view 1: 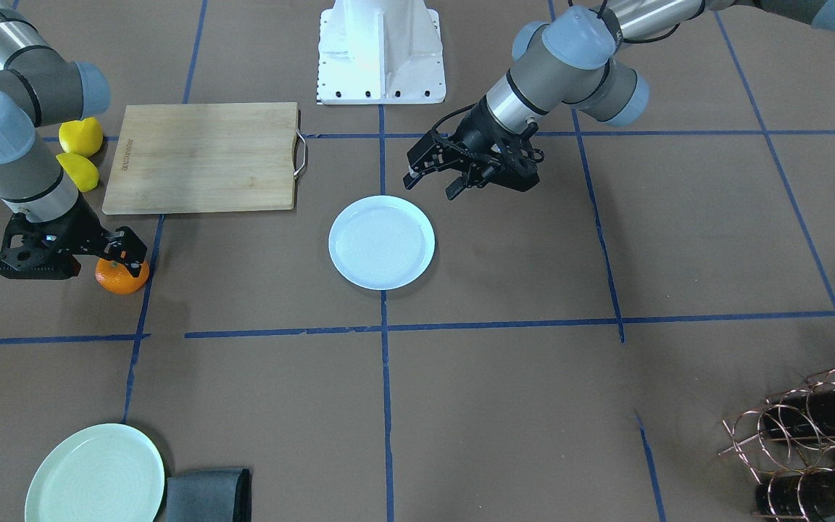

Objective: Pick orange to plate
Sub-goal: 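Grasp the orange with the right gripper while the left gripper holds the plate, then carry the orange with the right gripper and lower it onto the plate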

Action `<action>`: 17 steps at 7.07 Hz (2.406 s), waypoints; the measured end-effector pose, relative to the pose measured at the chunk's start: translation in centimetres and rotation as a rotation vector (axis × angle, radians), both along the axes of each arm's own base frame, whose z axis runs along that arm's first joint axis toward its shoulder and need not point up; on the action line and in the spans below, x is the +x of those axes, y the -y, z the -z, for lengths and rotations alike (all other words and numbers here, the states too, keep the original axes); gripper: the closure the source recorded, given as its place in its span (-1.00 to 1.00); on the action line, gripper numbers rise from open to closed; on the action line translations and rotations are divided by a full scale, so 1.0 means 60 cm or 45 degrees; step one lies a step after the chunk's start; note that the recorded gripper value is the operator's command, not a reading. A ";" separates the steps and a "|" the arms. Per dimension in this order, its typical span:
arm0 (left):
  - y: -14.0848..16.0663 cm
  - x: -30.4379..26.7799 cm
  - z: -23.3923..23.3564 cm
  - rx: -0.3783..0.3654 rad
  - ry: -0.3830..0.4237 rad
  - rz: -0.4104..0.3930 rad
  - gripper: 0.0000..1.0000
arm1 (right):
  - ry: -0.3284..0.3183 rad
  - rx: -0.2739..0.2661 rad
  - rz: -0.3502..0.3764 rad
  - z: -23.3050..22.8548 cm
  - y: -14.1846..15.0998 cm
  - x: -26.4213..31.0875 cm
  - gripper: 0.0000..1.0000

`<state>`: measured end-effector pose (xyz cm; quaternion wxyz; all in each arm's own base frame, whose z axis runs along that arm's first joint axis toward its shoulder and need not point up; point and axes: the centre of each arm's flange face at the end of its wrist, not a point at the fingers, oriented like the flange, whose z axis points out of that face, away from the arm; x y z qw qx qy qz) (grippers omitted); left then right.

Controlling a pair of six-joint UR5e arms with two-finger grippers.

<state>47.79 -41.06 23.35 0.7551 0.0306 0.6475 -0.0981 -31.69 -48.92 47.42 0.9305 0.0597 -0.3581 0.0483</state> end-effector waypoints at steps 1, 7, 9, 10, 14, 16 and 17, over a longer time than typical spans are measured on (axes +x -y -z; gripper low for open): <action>0.001 0.000 0.000 0.002 0.001 0.007 -0.83 | -0.006 -0.006 0.014 -0.006 -0.005 -0.011 -1.00; 0.001 0.000 0.005 -0.001 -0.006 0.012 -0.84 | -0.037 -0.057 -0.006 -0.025 0.007 -0.060 1.00; 0.000 -0.002 0.009 0.001 -0.011 0.012 -0.84 | 0.019 -0.044 -0.023 0.037 0.001 -0.057 1.00; -0.001 -0.005 0.012 0.004 -0.017 0.013 -0.85 | 0.074 -0.057 -0.051 0.119 -0.008 -0.073 1.00; -0.035 -0.085 0.013 0.030 -0.061 0.022 -0.85 | 0.284 -0.226 -0.185 0.418 -0.054 -0.325 1.00; -0.050 -0.109 -0.012 0.020 -0.045 0.022 -0.85 | 0.293 -0.221 -0.195 0.446 -0.051 -0.419 1.00; -0.051 -0.110 -0.017 0.017 -0.038 0.024 -0.85 | 0.282 -0.212 -0.182 0.435 -0.067 -0.454 1.00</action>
